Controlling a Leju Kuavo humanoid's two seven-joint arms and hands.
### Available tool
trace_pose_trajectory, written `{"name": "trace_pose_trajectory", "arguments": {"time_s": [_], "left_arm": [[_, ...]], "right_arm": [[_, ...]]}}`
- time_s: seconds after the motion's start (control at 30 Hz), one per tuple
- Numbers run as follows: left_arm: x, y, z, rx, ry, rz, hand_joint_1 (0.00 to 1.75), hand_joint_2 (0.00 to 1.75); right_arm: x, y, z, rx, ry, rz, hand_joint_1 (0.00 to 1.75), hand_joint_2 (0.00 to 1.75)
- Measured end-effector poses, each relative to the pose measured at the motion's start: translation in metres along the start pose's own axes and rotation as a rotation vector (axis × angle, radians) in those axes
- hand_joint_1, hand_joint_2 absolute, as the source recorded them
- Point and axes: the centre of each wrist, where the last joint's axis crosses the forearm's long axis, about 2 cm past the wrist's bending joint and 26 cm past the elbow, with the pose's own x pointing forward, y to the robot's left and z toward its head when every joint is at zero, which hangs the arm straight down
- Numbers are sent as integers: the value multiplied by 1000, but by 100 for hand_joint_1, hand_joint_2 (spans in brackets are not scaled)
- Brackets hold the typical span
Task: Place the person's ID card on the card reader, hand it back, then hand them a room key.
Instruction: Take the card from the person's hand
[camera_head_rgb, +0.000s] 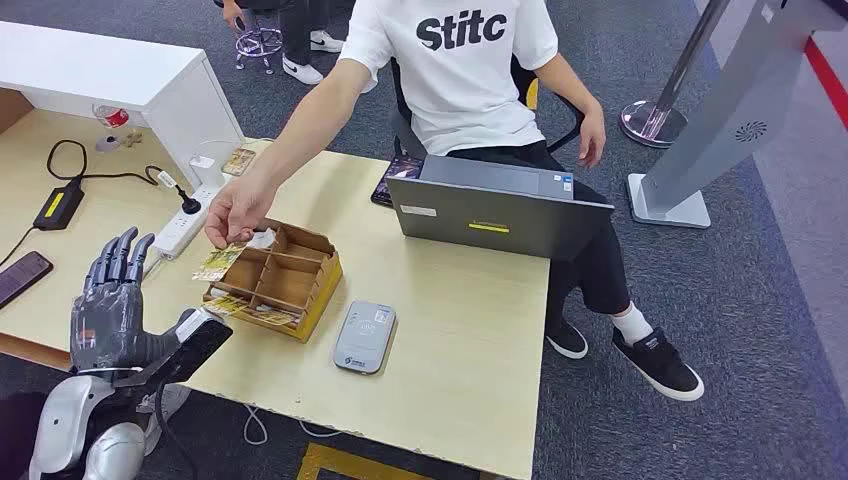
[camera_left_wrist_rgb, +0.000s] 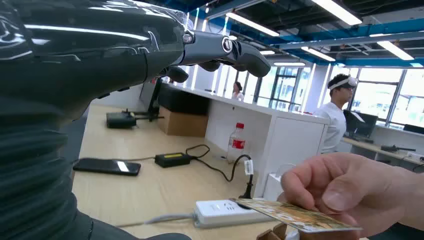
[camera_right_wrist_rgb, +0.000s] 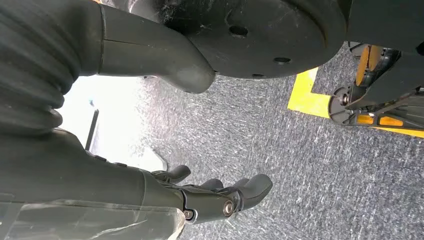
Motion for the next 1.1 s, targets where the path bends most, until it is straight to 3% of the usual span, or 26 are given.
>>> {"name": "trace_pose_trajectory", "arguments": {"time_s": [0.27,0.4,0.47,0.7,0.9,1.1], "left_arm": [[14,5,-25,29,-46,-189,3,175],[27,-1,-46,49,-88,-216,165,175],[34,-4,-57,61,-110,-229,175,175],[68,-15,-97,90,-193,-260,175,175],[110,-19,-129,134,-276,-271,175,175],[149,-22,-146,170,-319,-242,175,175]], "right_arm": [[13,0,1,12,-15,11,0,175],[37,5,3,17,-36,-11,0,175],[52,10,5,28,-49,-24,0,175],[92,41,16,102,-62,-62,0,175],[102,51,21,113,-48,-102,0,175],[106,55,23,106,-35,-140,0,175]]}}
